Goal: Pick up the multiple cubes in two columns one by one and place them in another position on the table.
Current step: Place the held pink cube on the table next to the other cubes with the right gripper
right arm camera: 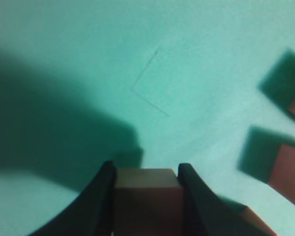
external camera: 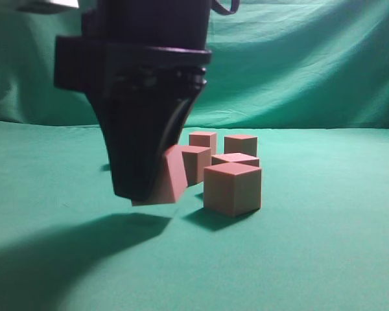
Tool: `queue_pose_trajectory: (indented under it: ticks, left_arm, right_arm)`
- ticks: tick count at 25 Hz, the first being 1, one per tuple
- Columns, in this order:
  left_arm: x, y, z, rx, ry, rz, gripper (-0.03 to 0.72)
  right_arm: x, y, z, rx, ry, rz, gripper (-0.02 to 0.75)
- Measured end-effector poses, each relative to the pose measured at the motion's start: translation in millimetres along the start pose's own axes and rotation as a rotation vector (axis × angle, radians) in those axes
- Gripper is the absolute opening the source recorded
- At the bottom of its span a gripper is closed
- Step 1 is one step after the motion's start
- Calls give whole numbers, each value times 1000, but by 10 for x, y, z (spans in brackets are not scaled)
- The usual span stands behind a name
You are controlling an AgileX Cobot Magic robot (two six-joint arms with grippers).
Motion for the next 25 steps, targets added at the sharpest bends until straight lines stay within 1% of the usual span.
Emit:
queue_pose_trajectory:
  ticks: [6,20,21,23,25]
  left_arm:
    - [0,0,0,0,0,0,0]
    - [0,0,0,0,0,0,0]
    - [0,0,0,0,0,0,0]
    - [0,0,0,0,0,0,0]
    - [0,0,0,0,0,0,0]
  right_arm:
    - [-128,-12,7,-8,7,-9,260]
    - [-160,-14,-8,-45,-10,-27,260]
    - [-185,-5,-3,-46,-5,-32,328]
    - [-193,1,-4,-49,-5,-36,405]
    - [-193,1,-4,-49,-5,-36,511]
Point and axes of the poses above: a point on each arm's last joint axis where the gripper is mounted, x pointing back along that axis away from the gripper, y along the wrist's bending axis when the last joint is at zero, z = x × y, the point moved 8 cm from there along -x, pointing out along that axis toward the gripper, and after that the axes turned 14 degrees about x, right-handed, at the moved point
